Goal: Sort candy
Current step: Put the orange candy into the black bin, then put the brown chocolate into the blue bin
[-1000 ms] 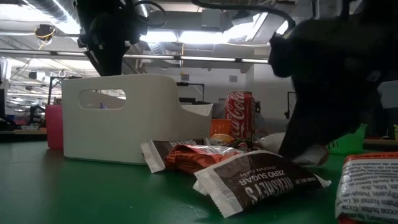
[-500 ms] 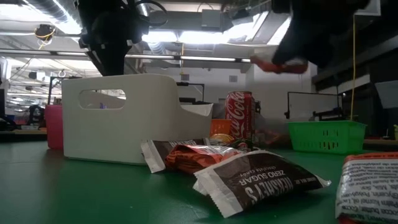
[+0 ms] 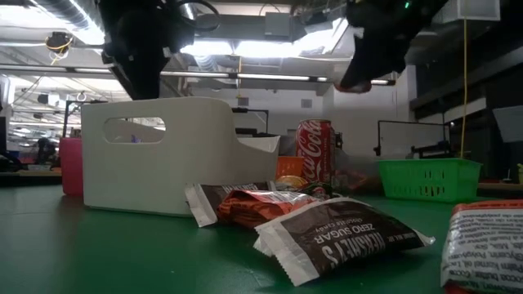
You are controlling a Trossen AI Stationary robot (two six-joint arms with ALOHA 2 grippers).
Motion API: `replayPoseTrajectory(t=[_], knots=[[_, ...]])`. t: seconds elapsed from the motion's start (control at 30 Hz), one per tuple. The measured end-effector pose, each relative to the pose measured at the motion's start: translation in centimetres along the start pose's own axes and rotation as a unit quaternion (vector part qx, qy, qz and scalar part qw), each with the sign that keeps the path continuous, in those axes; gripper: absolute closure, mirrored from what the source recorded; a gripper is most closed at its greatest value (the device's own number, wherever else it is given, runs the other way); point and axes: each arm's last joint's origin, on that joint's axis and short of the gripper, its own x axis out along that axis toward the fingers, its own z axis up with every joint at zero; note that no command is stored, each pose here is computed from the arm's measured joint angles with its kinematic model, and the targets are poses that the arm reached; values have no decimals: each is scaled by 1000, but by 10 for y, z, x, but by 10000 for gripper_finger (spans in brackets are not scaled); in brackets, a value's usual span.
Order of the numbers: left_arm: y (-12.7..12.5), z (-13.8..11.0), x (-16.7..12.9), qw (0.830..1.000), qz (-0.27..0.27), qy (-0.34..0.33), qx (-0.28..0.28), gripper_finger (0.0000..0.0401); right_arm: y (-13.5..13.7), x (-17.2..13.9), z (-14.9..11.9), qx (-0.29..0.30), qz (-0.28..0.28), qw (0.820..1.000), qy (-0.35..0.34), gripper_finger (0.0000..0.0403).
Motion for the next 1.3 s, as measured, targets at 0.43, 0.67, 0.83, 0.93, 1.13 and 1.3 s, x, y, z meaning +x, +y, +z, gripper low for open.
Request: replayPoseTrajectory(t=[0.43, 0.67, 0.83, 0.93, 1.13, 1.3], knots=[[-27, -42, -24, 997, -67, 36, 18, 254, -70, 27, 13, 18, -137, 989, 52, 308], [-42, -80, -44, 989, -112, 98, -19, 254, -90, 31, 16, 22, -155, 985, 66, 293], [-49, -109, -58, 982, -131, 132, -41, 254, -99, 33, 17, 34, -167, 983, 68, 249], [-51, -125, -66, 980, -134, 136, -57, 254, -100, 33, 17, 39, -170, 982, 68, 223], [-52, -154, -79, 973, -135, 148, -113, 254, -100, 33, 17, 38, -169, 983, 68, 194], [-52, -174, -89, 963, -140, 162, -167, 254, -100, 33, 17, 38, -169, 983, 68, 192]])
